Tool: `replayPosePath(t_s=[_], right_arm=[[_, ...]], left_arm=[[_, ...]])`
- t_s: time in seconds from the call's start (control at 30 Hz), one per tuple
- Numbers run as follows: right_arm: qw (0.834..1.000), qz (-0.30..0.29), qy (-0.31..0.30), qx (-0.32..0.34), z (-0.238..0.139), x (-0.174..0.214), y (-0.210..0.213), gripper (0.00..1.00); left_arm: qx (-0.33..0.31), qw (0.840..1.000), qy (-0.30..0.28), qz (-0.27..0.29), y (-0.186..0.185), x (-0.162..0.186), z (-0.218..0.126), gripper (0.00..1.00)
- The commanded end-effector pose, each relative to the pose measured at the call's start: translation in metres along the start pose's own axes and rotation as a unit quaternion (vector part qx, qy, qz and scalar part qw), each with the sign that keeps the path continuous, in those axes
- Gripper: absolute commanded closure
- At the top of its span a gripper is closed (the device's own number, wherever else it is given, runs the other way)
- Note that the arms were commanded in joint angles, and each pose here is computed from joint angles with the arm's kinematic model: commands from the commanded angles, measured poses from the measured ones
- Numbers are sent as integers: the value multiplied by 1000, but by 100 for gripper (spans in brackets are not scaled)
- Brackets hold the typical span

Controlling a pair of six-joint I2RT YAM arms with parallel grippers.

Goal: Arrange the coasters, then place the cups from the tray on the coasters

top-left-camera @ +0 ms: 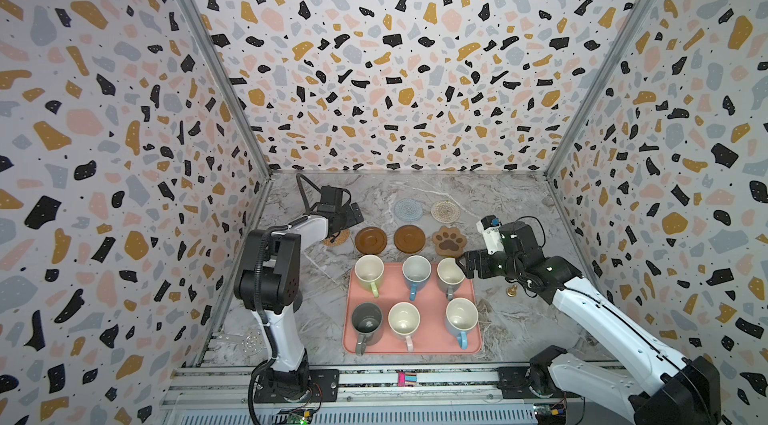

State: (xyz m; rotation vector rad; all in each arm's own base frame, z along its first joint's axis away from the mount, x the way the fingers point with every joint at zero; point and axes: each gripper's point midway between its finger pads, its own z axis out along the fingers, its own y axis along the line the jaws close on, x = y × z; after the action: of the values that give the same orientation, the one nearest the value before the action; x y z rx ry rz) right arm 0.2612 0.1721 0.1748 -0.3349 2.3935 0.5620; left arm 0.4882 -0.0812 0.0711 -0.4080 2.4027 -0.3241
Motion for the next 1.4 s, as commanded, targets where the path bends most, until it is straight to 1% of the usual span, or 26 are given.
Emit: replayPosePath(t_s=[0.0, 0.13, 0.23, 0.3, 0.47, 0.57, 0.67, 0.83, 1.0, 1.17, 1.23, 1.37], right_arm=[[1000, 1, -9, 0, -7, -6, 3, 1], [1000, 1, -6, -1, -5, -7, 4, 1], [1000, 2, -5, -3, -3, -8, 6, 1], [1000, 5, -6, -4, -2, -9, 6, 1], [1000, 12, -4, -3, 1, -8, 7, 1], [1000, 11, -2, -4, 1, -6, 8, 1], [1000, 13, 2, 2, 2, -4, 6, 1], [1000, 17, 4, 12, 2, -2, 3, 1], [1000, 18, 0, 14, 2, -5, 2, 1], [1000, 17, -4, 17, 3, -10, 3, 1], [1000, 16, -9, 22, 1, -15, 2, 1], [999, 14, -28, 27, -4, -30, 4, 1]], left_arm=[[6, 1000, -8, 15, -6, -13, -11, 0], [26, 1000, -4, 9, -12, -10, -16, 0], [54, 998, 3, -15, -17, 3, -14, 0], [63, 998, 8, -26, -16, 11, -11, 0], [37, 999, 21, -27, -1, 25, 0, 0], [2, 999, 32, -15, 13, 32, 8, 0], [-12, 999, 43, -7, 20, 37, 15, 0], [-29, 998, 46, -20, 31, 38, 23, 0], [-37, 998, 43, -14, 33, 31, 27, 0], [-21, 999, 41, -11, 24, 22, 26, 0], [-7, 999, 32, -9, 16, 12, 19, 0], [31, 999, 11, 20, -13, -23, -12, 0]])
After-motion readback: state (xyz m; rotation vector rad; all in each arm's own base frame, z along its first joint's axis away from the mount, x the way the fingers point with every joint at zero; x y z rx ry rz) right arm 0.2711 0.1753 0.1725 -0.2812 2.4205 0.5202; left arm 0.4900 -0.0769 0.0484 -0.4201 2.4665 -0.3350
